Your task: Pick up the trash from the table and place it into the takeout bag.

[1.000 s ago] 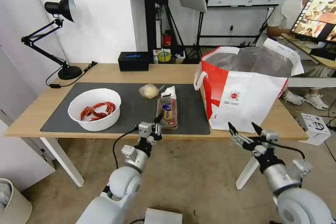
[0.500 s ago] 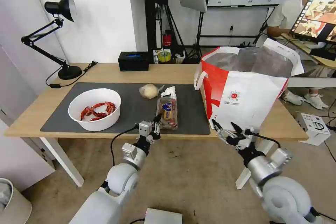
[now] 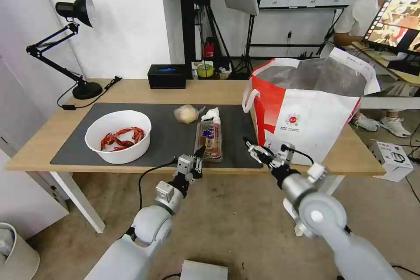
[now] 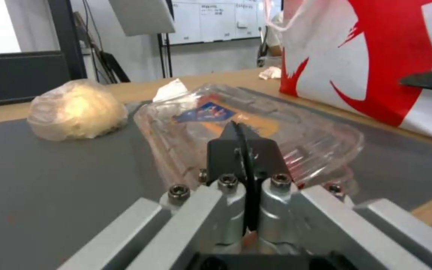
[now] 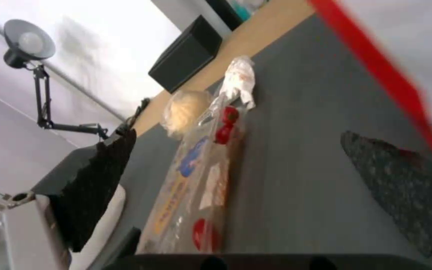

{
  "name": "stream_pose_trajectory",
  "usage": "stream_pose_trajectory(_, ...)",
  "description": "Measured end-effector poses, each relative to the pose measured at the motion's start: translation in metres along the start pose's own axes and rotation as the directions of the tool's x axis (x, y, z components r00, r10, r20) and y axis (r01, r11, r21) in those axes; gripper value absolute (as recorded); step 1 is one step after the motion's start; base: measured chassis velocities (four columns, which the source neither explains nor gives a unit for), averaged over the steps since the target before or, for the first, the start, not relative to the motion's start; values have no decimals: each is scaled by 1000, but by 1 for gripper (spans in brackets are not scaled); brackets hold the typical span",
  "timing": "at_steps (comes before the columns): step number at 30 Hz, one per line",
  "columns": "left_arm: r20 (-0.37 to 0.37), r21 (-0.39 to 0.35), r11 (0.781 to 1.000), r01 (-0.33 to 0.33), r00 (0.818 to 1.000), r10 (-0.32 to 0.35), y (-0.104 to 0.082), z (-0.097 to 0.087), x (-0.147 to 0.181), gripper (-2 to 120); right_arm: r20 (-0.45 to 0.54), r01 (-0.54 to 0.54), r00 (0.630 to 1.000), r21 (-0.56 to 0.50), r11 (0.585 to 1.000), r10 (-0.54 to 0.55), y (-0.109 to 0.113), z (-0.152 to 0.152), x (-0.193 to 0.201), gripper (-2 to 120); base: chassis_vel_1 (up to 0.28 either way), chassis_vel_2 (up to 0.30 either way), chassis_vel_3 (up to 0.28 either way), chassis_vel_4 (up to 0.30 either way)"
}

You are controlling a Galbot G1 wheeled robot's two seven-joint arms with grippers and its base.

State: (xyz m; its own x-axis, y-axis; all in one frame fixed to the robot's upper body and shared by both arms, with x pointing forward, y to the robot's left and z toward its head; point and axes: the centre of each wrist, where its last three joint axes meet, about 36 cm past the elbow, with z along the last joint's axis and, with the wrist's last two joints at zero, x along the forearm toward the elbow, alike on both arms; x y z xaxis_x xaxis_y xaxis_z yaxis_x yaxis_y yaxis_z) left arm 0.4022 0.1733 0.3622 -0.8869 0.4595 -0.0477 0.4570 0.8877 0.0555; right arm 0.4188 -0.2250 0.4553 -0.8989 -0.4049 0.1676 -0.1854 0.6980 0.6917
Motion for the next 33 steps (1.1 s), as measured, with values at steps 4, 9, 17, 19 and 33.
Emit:
stream_pose_trajectory(4,-2,46,999,5,1000,-5,-1,-2,-1,0,-14,3,1000,-15,1000,-3,6,2,-18,100,0,0,0,0)
stream_pose_trajectory(9,-4,48,999,-4,1000,5,-4,-2,-3,0,-39,8,999,-25,1000,-9,14,8,-36,100,0,0,0,0)
stream_pose_trajectory(17,-9,-13,999,-41,999,41,-6,3,-5,0,-65,-6,998,-33,999,3,20,17,-56,100,0,0,0,0)
stream_pose_trajectory(19,-11,-21,999,-44,999,44,-6,4,-4,0,-69,-7,998,-34,999,4,20,19,-57,100,0,0,0,0)
stream_pose_trajectory(33,-18,-27,999,-44,999,43,-6,9,0,0,-126,-16,992,-40,999,11,22,31,-74,100,0,0,0,0)
